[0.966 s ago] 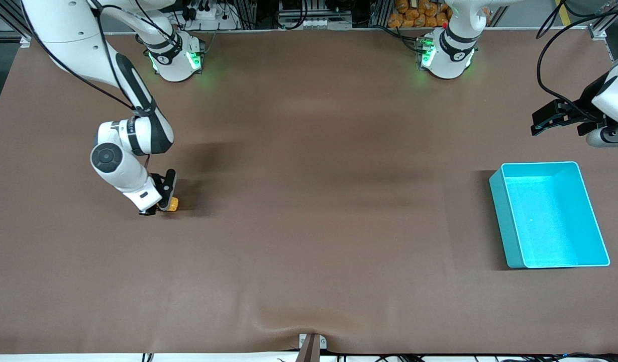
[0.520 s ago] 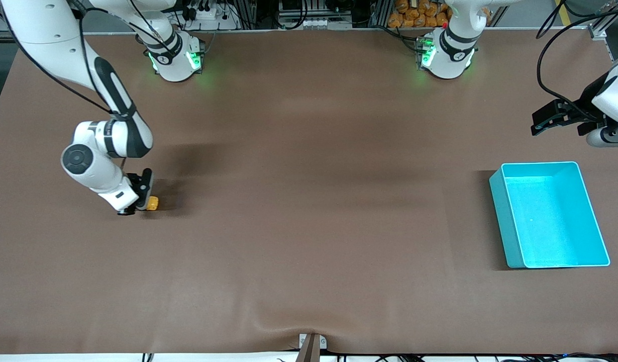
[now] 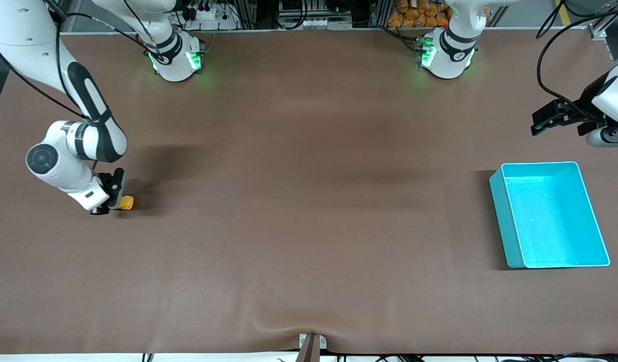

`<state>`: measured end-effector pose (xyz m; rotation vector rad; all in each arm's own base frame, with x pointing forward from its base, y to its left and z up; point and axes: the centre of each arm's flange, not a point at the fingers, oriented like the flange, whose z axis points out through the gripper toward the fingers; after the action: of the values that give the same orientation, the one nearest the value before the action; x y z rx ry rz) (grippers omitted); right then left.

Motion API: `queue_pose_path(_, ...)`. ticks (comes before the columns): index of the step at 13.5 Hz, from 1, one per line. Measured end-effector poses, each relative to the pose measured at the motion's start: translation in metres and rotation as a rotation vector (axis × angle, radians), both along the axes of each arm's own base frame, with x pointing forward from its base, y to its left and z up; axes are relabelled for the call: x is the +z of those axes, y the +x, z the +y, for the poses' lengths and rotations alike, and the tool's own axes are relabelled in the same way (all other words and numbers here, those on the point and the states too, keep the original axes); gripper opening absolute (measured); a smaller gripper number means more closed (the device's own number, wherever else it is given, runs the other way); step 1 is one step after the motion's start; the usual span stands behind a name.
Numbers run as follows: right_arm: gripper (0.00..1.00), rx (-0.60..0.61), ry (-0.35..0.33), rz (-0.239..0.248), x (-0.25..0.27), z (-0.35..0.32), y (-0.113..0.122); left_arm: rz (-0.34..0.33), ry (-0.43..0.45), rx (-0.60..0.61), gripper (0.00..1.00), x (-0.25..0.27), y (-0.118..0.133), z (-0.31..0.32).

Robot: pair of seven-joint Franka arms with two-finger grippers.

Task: Wind and store yellow beetle car
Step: 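Drag the held car backward along the table with the right gripper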

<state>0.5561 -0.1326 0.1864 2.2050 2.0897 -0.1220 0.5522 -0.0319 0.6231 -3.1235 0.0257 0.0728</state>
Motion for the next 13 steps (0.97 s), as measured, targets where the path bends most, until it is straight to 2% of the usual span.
queue_pose_path(6,0.45,0.018,-0.009,0.002,0.0,-0.055,-0.001,0.0,0.0,0.0,1.0,0.0,0.0,0.0)
queue_pose_path(13,0.45,0.006,-0.014,-0.002,0.0,-0.077,-0.002,0.01,0.001,0.016,1.0,-0.006,0.003,0.009)
